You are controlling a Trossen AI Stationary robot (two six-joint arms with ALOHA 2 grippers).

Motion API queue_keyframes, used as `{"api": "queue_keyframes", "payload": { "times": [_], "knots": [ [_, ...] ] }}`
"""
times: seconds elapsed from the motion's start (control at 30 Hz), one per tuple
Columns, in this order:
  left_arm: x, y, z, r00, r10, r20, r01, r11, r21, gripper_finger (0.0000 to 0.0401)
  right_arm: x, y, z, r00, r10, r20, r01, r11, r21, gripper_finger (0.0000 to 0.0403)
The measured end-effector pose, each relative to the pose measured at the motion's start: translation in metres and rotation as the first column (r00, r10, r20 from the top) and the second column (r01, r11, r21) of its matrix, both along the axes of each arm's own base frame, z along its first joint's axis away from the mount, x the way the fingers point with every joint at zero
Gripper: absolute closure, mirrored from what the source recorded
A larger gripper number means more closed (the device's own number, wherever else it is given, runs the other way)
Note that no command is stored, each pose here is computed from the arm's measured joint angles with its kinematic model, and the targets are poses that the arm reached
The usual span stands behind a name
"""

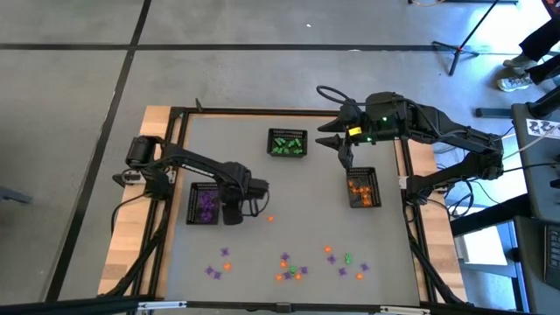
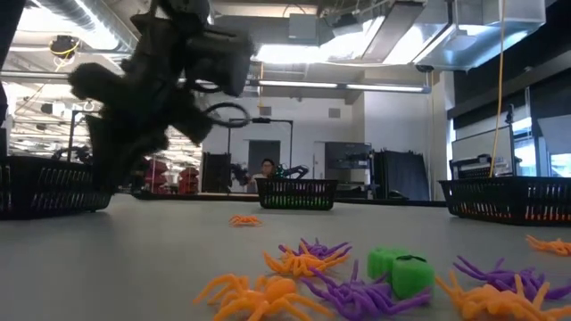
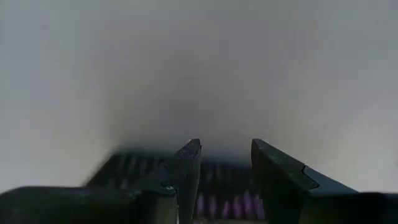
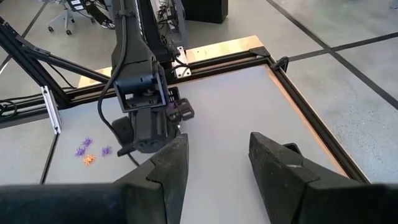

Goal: Sort Halloween decoration
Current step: Adjust the left bin, then put the orange spider toy into the right bin

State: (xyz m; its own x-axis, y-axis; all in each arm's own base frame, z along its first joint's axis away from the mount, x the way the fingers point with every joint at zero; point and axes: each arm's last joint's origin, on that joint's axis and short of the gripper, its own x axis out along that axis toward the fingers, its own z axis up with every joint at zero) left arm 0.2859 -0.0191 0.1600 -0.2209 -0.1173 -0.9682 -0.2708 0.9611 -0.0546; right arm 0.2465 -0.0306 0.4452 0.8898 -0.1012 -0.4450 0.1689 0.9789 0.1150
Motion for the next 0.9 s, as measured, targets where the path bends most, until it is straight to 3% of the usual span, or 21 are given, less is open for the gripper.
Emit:
{"api": "queue_keyframes", "payload": {
  "times": [0.1, 0.2, 0.37, 0.53, 0.63, 0.73, 0.9],
  "knots": [
    [-0.010, 0.002, 0.003, 0.995, -0.019, -0.103, 0.018, 1.000, -0.013, 0.0266, 0.000, 0.000, 0.000, 1.000, 0.000, 0.000, 0.000, 1.000, 0.001, 0.0236],
    [-0.010, 0.003, 0.004, 0.995, -0.039, -0.088, 0.041, 0.999, 0.030, 0.0266, 0.000, 0.000, 0.000, 1.000, -0.001, 0.000, 0.001, 1.000, 0.001, 0.0236],
    [0.006, 0.003, 0.013, 0.987, -0.029, 0.156, 0.025, 0.999, 0.032, 0.0266, 0.000, 0.000, 0.000, 1.000, -0.001, 0.000, 0.001, 1.000, 0.002, 0.0236],
    [0.028, 0.006, 0.014, 0.926, -0.024, 0.377, -0.004, 0.997, 0.074, 0.0266, 0.002, 0.000, -0.001, 1.000, -0.001, -0.003, 0.001, 1.000, 0.002, 0.0236],
    [0.041, 0.017, 0.007, 0.893, 0.013, 0.450, -0.047, 0.997, 0.064, 0.0266, 0.005, -0.001, -0.003, 1.000, -0.001, -0.012, 0.001, 1.000, 0.004, 0.0236],
    [0.048, 0.028, -0.005, 0.887, 0.066, 0.457, -0.086, 0.996, 0.024, 0.0266, 0.007, -0.001, -0.005, 1.000, 0.000, -0.022, 0.001, 1.000, 0.007, 0.0236],
    [0.048, 0.035, -0.024, 0.922, 0.102, 0.374, -0.105, 0.994, -0.011, 0.0266, 0.011, -0.001, -0.009, 0.999, 0.005, -0.047, -0.005, 1.000, 0.015, 0.0236]
  ]
}}
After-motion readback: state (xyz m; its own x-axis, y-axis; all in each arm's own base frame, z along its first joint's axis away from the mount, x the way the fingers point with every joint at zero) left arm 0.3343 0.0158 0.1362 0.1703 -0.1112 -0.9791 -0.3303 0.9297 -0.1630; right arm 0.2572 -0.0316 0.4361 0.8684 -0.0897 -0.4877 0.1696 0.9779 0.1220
